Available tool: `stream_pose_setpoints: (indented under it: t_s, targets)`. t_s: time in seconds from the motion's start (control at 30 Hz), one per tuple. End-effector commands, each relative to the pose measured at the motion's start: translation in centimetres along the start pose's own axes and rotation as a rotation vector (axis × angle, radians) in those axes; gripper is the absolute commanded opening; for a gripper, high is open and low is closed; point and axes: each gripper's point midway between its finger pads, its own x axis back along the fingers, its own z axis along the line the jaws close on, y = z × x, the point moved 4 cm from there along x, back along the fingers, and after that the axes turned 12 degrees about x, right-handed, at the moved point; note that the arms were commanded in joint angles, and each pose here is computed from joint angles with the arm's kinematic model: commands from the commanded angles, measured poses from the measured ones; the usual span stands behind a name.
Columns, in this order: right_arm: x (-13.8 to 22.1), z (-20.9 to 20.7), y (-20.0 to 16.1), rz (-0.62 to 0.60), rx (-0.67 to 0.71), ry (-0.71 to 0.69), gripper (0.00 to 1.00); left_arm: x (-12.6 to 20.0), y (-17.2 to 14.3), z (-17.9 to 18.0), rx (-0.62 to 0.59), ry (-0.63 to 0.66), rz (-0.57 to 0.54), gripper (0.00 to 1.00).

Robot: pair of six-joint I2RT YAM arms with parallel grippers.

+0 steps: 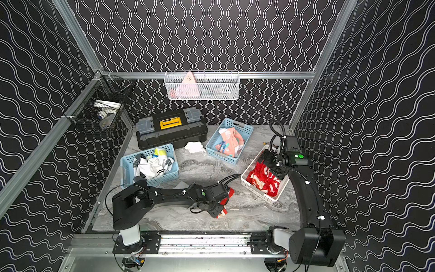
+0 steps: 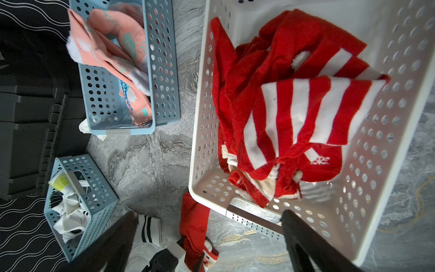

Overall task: Sort the socks into the basket by color
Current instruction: Pick up the sock at the center of the board.

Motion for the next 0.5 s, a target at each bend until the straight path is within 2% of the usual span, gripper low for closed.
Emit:
stream_pose_setpoints:
  t_s: [0.0,0.07,0.2,0.37,0.47]
  targets:
    - [0.3,0.3,0.0,0.001,-0.010,0.011,0.97,-0.2,-0.7,-0.1,0.001,-0.014,0.029,0.39]
    - [0.4,0.4,0.0,0.002,-0.007,0.018,0.97,0.3,-0.5,-0.1,0.002,-0.011,0.014,0.26]
    - [0.5,0.6,0.0,0.004,-0.003,0.029,0.97,1.8,0.5,-0.2,0.000,-0.018,-0.036,0.12]
    - [0.3,0.8,-0.3,0.021,0.004,0.043,0.97,5.4,2.5,-0.7,-0.012,-0.043,-0.126,0.03]
    - [0.2,1.3,-0.6,0.035,0.011,0.071,0.97,7.9,3.8,-1.0,-0.009,-0.068,-0.180,0.02]
